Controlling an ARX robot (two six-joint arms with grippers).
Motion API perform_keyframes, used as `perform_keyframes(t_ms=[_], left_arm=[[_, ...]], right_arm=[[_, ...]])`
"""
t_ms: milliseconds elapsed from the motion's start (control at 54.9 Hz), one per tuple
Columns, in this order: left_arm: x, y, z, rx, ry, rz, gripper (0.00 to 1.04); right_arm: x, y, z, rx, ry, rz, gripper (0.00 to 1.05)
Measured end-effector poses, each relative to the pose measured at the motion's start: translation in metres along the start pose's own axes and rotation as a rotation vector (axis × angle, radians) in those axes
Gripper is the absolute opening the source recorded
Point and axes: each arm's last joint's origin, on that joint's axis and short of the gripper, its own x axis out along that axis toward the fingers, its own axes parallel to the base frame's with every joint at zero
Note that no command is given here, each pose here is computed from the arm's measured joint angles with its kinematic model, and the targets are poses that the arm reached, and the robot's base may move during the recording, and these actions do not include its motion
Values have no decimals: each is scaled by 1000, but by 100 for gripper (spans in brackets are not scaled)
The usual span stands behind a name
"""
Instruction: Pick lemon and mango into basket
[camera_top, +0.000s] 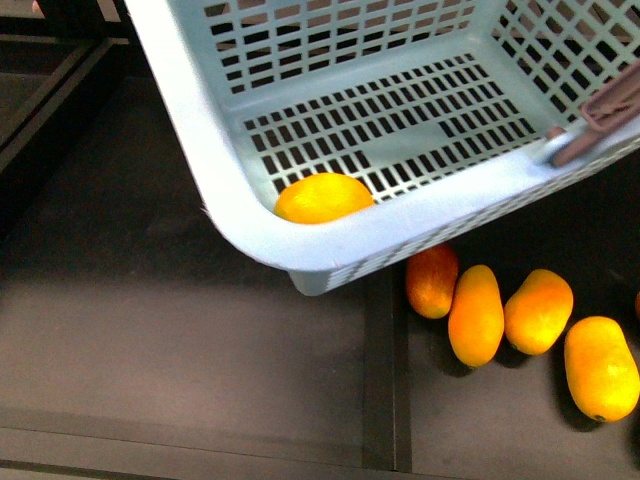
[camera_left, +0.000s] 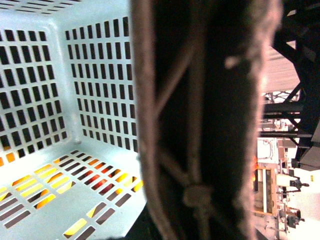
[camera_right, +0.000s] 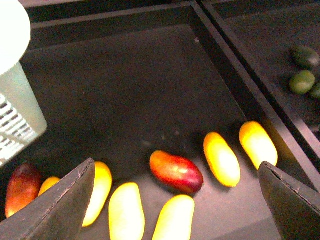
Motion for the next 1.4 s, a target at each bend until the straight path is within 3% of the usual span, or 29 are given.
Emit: perform_keyframes(t_ms=[109, 219, 382, 510, 674, 1056, 1402], left_arm=[[1, -3, -6, -4, 23, -10, 4], [1, -4, -7, -6, 33, -15, 4], [1, -3, -5, -8, 17, -7, 4], [1, -2, -5, -7, 9, -3, 4], [1, -2, -5, -7, 16, -7, 4], [1, -2, -5, -9, 18, -8, 4], [1, -2, -5, -8, 20, -9, 4]], right_arm=[[41, -39, 26, -112, 34, 110, 96], [81, -78, 24, -208, 93, 131, 96], [144, -136, -7, -281, 248, 111, 96], [173, -156, -38, -271, 344, 118, 96], [194, -160, -72, -265, 421, 147, 96], [239, -160, -122, -232, 503, 144, 96], [270, -144, -130, -177, 501, 144, 96]])
